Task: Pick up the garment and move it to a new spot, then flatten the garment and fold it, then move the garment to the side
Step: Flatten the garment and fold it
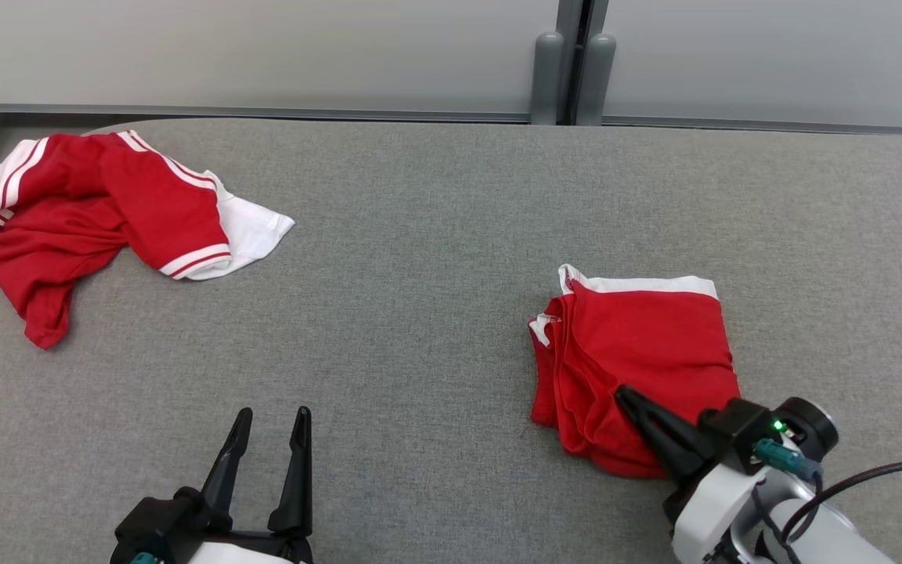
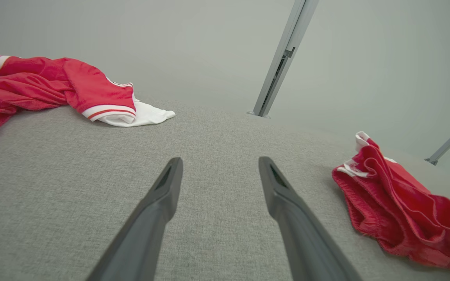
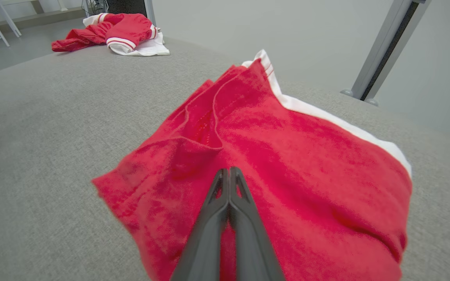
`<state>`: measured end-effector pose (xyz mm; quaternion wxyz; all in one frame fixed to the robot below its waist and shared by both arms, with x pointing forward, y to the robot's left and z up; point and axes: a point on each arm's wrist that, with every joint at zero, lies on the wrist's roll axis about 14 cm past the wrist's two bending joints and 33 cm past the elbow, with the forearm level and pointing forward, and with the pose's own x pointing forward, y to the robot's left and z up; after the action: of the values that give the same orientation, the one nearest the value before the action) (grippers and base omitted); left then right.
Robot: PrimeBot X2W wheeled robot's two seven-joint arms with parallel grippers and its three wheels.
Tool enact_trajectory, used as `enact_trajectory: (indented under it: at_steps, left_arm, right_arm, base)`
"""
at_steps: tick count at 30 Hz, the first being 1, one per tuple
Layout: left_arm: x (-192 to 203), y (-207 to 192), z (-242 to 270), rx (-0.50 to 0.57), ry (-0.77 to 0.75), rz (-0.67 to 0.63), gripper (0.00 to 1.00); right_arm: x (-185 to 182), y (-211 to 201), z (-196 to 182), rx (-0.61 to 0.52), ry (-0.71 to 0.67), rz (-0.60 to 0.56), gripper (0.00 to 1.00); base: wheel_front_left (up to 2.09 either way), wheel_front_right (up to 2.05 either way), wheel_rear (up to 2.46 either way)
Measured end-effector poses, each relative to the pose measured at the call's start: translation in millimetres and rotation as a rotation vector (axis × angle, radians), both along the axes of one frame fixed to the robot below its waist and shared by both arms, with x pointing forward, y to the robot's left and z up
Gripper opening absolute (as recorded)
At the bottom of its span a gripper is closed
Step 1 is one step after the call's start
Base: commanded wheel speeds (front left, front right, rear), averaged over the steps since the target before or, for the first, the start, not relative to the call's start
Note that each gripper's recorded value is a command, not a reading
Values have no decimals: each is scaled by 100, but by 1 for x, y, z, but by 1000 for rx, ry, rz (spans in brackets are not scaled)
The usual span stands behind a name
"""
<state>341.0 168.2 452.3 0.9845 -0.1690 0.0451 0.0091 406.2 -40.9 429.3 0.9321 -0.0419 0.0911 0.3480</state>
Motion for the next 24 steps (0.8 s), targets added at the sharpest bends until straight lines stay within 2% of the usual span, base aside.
enact_trajectory:
  at_steps: [15,20,24]
  left_arm:
    - [-6,-10,2,-14,-7,-27,100]
    - [-13,-11,4,-21,-12,-26,100]
    - [-22,-10,8,-21,-25,-18,100]
  right_arm:
    - [-52,66,-3,38,50,176,0]
    - [-64,67,3,57,47,170,0]
    - [-58,49,27,122,0,81,0]
  base:
    - [0,0,0]
    - [0,0,0]
    - [0,0,0]
